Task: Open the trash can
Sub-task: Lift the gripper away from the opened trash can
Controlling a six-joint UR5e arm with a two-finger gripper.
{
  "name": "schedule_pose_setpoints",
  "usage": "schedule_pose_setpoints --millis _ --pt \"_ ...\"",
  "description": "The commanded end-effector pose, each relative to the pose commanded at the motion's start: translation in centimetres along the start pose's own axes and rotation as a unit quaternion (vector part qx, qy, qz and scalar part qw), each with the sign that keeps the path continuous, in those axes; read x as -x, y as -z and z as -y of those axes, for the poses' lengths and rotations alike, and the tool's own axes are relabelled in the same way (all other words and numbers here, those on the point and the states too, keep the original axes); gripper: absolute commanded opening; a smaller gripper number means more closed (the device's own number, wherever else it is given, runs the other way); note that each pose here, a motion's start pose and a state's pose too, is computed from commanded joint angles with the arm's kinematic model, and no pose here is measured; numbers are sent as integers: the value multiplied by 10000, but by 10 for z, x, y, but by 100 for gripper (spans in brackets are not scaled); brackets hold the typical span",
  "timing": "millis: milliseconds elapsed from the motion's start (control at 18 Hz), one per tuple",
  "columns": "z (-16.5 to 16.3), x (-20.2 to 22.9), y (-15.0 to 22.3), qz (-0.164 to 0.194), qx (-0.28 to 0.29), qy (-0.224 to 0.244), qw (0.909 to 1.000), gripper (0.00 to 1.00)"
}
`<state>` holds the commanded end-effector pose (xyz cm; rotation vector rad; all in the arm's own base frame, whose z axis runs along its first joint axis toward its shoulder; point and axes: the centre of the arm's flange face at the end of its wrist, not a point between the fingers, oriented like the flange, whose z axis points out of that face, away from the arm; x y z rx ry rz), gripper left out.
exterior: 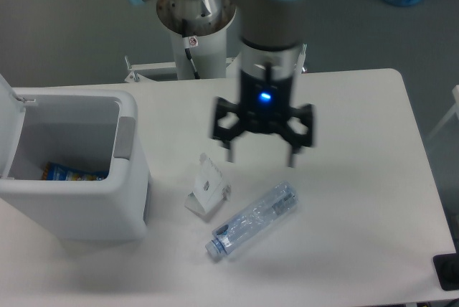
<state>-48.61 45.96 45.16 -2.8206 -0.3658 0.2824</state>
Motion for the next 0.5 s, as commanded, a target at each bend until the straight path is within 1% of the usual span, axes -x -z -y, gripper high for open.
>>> schedule_pose_setpoints --millis 111,167,222,278,389,500 --pt "-22 34 -28 57 316 96 9994 100" --pt "-34 50 -34 63 403 65 9991 100" --pt "-43 60 -38 44 462 -80 9989 100" --pt "-50 66 -43 -5 522 -343 9980 100" --pt "-61 66 -61 -116 718 -852 9937 100" --pt "-72 59 -73 -103 1010 -1122 9885 100"
